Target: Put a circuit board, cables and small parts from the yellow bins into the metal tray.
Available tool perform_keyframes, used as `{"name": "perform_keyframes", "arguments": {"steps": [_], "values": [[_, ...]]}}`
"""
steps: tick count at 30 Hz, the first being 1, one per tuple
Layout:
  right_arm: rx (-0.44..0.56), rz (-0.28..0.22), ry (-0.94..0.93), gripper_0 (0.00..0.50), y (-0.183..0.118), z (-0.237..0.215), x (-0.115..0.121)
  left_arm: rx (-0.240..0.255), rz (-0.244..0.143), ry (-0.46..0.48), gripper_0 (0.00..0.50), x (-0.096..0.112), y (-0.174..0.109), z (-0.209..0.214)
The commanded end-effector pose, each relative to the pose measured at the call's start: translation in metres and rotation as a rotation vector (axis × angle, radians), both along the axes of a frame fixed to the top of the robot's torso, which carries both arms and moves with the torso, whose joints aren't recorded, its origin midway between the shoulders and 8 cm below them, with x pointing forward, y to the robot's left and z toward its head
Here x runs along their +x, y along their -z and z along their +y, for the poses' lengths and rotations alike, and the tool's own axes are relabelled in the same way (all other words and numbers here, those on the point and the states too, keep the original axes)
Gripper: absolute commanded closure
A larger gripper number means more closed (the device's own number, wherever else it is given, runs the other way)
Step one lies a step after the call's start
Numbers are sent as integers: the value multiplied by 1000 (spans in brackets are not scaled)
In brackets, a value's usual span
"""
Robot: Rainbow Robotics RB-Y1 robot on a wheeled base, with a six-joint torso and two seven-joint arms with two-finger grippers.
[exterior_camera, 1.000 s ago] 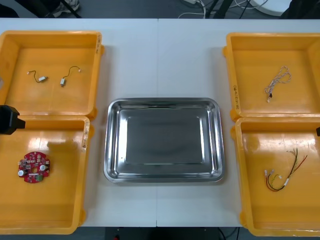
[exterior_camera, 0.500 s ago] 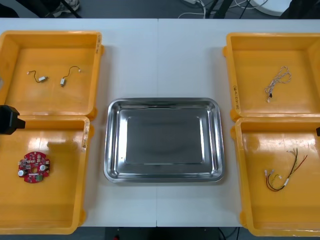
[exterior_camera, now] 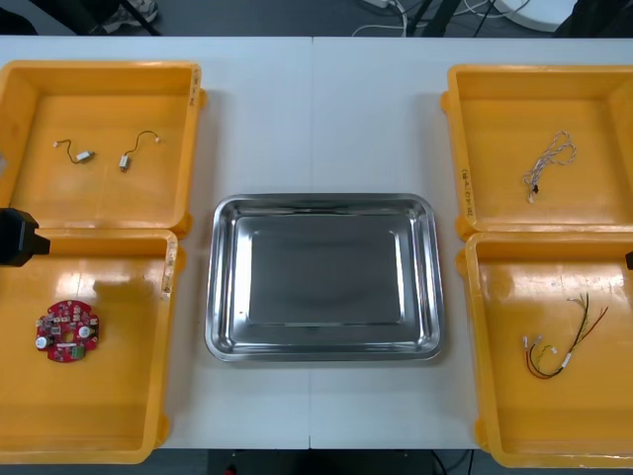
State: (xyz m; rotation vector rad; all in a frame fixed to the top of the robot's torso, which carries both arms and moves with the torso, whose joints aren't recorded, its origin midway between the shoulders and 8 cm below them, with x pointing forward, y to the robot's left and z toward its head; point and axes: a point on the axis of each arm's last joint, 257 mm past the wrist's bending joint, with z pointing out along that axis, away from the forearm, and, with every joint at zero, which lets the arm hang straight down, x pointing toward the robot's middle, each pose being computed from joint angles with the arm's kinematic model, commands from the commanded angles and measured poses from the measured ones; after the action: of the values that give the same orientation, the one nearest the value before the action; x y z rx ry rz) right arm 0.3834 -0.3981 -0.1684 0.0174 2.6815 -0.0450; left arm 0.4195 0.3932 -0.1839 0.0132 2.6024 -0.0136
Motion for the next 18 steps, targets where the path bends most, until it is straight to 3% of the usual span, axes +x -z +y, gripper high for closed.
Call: {"name": "perform_keyframes", "arguments": {"steps": [1, 18], "values": [[-25, -43, 1, 0, -16, -7, 3, 105, -27, 85, 0, -3, -17, 17], [-25, -43, 1, 0, -16, -7, 3, 105, -27, 85, 0, -3, -17, 17]]}}
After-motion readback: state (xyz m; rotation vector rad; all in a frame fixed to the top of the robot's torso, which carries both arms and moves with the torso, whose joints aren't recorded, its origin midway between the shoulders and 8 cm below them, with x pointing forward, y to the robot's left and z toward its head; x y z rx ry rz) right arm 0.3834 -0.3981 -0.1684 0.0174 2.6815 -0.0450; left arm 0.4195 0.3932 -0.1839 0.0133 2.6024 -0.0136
